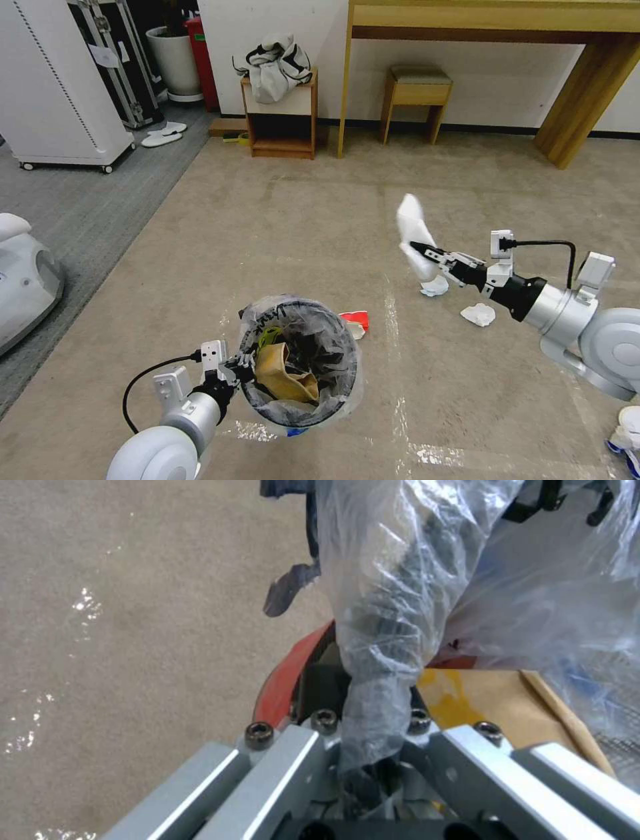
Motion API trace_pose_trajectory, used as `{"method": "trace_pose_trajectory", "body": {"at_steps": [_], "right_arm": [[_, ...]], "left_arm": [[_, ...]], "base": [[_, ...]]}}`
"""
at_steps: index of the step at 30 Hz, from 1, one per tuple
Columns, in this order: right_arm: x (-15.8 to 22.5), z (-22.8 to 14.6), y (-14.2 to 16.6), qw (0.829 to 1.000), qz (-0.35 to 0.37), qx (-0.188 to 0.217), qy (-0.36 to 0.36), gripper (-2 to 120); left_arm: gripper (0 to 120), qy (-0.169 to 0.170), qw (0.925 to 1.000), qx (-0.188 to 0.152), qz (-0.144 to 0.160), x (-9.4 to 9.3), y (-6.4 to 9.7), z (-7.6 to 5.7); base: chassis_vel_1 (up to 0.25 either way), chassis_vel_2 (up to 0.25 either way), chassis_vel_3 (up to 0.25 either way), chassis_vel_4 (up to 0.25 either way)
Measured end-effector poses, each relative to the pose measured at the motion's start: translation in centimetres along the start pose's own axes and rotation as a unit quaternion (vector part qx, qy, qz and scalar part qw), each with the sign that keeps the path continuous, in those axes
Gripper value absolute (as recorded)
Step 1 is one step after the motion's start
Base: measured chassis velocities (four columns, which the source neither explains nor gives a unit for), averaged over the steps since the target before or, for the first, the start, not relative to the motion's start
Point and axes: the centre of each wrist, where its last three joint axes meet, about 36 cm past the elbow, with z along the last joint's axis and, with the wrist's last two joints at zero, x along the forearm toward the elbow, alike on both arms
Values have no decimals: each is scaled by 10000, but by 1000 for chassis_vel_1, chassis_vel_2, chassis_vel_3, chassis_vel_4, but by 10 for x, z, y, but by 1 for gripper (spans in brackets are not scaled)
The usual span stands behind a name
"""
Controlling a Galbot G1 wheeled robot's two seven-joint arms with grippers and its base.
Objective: Pick up the trash bin and place the garbage on the floor into it.
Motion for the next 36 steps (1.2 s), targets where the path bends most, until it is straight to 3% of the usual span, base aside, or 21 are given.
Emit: {"method": "trace_pose_trajectory", "body": {"at_steps": [11, 24, 36], "right_arm": [[-7, 35, 34, 9943, -615, -835, 230, 1], [-12, 85, 50, 9889, -594, -1169, 702, 1], [-20, 109, 51, 9840, -565, -1324, 1053, 1]], "left_arm": [[1, -14, 10000, -47, 56, -3, -1, 2], [1, -128, 9999, -33, 76, -1, -1, -1], [1, -211, 9997, -26, 99, 3, -2, -4]], "base": [[0, 0, 0, 0], [0, 0, 0, 0], [0, 0, 0, 0]]}}
